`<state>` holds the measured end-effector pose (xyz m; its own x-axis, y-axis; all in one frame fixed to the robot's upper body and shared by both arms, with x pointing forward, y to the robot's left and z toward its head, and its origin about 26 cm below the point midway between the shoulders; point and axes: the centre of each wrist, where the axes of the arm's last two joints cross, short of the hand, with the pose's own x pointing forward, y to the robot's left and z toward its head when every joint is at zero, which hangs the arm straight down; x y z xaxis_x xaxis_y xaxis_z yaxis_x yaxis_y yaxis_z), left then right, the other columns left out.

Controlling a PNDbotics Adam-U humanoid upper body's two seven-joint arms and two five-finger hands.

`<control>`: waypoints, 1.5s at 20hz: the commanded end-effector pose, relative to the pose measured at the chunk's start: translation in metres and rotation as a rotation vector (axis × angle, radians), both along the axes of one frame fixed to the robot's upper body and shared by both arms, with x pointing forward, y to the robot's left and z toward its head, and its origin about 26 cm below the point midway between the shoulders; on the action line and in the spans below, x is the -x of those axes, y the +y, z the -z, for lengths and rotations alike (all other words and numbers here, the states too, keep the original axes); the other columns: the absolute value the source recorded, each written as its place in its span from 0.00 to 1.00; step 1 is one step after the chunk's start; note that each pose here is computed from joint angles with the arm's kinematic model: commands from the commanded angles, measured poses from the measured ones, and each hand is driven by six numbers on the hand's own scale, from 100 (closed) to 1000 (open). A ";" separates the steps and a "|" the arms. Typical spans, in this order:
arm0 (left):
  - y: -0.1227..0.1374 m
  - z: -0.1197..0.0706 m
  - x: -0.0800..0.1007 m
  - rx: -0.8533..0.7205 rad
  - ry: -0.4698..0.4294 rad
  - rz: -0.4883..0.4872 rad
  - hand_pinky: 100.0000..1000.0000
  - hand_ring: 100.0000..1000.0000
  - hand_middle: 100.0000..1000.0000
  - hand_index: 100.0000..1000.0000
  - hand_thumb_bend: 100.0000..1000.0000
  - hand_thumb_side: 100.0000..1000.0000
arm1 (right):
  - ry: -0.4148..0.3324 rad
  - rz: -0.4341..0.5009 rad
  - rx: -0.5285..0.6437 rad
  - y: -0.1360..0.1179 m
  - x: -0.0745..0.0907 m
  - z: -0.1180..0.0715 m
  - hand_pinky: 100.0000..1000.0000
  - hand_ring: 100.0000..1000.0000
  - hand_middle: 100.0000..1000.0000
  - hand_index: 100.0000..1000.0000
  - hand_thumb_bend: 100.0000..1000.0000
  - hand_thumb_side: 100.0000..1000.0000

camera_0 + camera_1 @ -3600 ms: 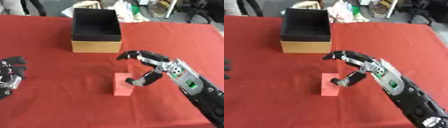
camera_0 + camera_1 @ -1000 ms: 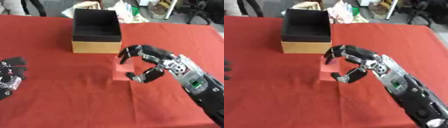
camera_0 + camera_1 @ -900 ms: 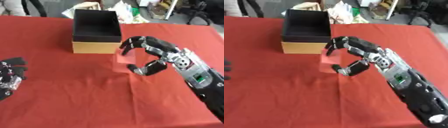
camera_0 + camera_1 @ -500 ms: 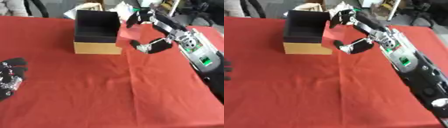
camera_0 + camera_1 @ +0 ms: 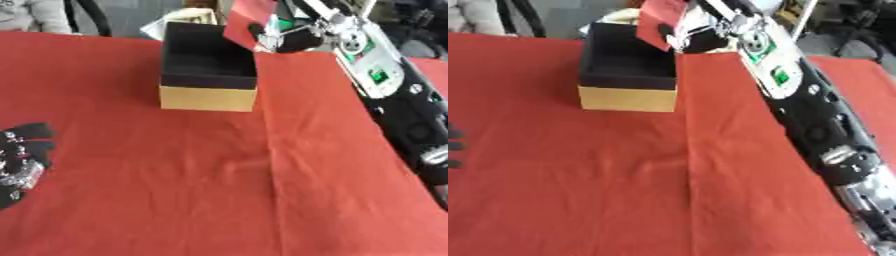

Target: Pick up objects on the table and place them in the box.

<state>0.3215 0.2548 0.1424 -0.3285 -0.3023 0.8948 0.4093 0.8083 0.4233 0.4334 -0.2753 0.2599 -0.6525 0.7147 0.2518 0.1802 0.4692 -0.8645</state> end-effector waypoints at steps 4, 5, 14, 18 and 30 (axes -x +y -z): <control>-0.008 -0.013 -0.003 0.004 -0.039 0.049 0.69 0.80 0.76 0.86 0.00 0.28 | 0.002 0.095 -0.044 0.003 -0.025 0.005 0.62 0.60 0.48 0.72 0.05 0.00; -0.009 -0.014 -0.003 0.005 -0.042 0.054 0.69 0.80 0.76 0.86 0.00 0.28 | 0.011 0.106 -0.047 0.005 -0.028 0.009 0.62 0.60 0.48 0.72 0.09 0.00; -0.014 -0.018 -0.004 0.008 -0.055 0.078 0.69 0.80 0.76 0.86 0.00 0.27 | 0.084 0.165 -0.007 0.004 -0.052 0.064 0.64 0.67 0.67 0.82 0.08 0.00; -0.014 -0.019 -0.004 0.007 -0.056 0.077 0.69 0.80 0.76 0.86 0.00 0.27 | 0.074 0.165 0.012 0.001 -0.054 0.073 0.71 0.77 0.89 0.93 0.17 0.00; -0.012 -0.018 -0.004 0.003 -0.052 0.069 0.69 0.80 0.76 0.86 0.00 0.28 | 0.020 0.138 -0.052 0.002 -0.048 0.050 0.71 0.79 0.91 0.93 0.19 0.02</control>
<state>0.3268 0.2415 0.1530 -0.3729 -0.2674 0.8885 0.4507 0.7848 0.4254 0.4825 -0.2653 0.1912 -0.5369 0.7773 0.3281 0.1922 0.4914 -0.8495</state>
